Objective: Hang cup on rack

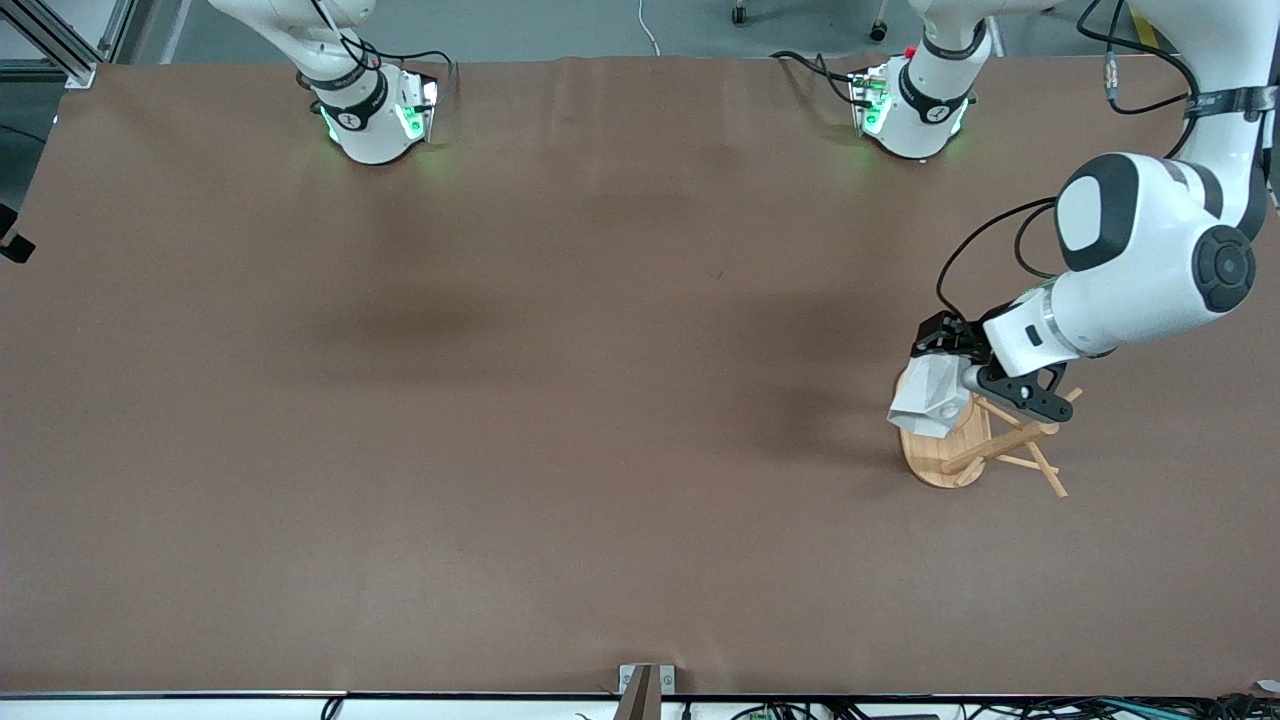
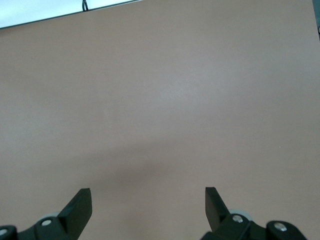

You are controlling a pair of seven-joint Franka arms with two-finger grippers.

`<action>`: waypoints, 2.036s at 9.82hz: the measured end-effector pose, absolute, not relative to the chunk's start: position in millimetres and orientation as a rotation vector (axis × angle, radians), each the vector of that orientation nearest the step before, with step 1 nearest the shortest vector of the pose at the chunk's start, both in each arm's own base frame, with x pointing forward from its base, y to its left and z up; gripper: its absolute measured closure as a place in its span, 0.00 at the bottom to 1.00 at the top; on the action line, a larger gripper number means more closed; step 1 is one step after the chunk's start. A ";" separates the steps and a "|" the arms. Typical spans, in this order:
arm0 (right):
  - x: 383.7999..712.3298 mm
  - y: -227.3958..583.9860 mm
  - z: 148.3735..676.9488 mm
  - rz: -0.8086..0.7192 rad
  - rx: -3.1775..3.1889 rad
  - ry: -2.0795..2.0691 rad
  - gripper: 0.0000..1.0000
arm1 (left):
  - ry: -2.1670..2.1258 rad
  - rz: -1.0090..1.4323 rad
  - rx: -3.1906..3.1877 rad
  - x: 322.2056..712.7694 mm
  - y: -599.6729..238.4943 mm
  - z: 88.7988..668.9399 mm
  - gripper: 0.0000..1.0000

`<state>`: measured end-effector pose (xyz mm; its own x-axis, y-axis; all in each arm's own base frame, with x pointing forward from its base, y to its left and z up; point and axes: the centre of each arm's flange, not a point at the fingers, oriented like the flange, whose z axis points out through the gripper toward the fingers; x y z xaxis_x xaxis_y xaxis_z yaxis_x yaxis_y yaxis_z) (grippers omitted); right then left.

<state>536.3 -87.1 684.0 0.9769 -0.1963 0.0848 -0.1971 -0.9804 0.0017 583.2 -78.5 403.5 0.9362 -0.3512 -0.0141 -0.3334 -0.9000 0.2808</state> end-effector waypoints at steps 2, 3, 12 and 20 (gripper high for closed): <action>536.9 -88.0 683.3 0.131 3.113 -0.312 0.00 | -0.508 -0.087 2.822 579.7 -57.9 409.9 0.31; 537.2 -87.9 682.7 0.129 3.113 -0.311 0.00 | -0.511 -0.090 2.821 579.2 -55.9 408.5 0.31; 540.3 -88.4 683.0 0.156 3.111 -0.311 0.00 | -0.466 -0.092 2.830 585.4 -37.1 397.9 0.31; 540.2 -89.7 683.2 0.158 3.110 -0.315 0.00 | -0.384 -0.201 2.821 574.2 -11.8 414.0 0.00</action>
<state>540.2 -89.7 683.2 0.9746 -0.1995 0.1015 -0.2006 -0.9797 0.0011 574.2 -11.8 414.0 0.9549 -0.2803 -0.0985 -0.2402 -0.9234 0.2993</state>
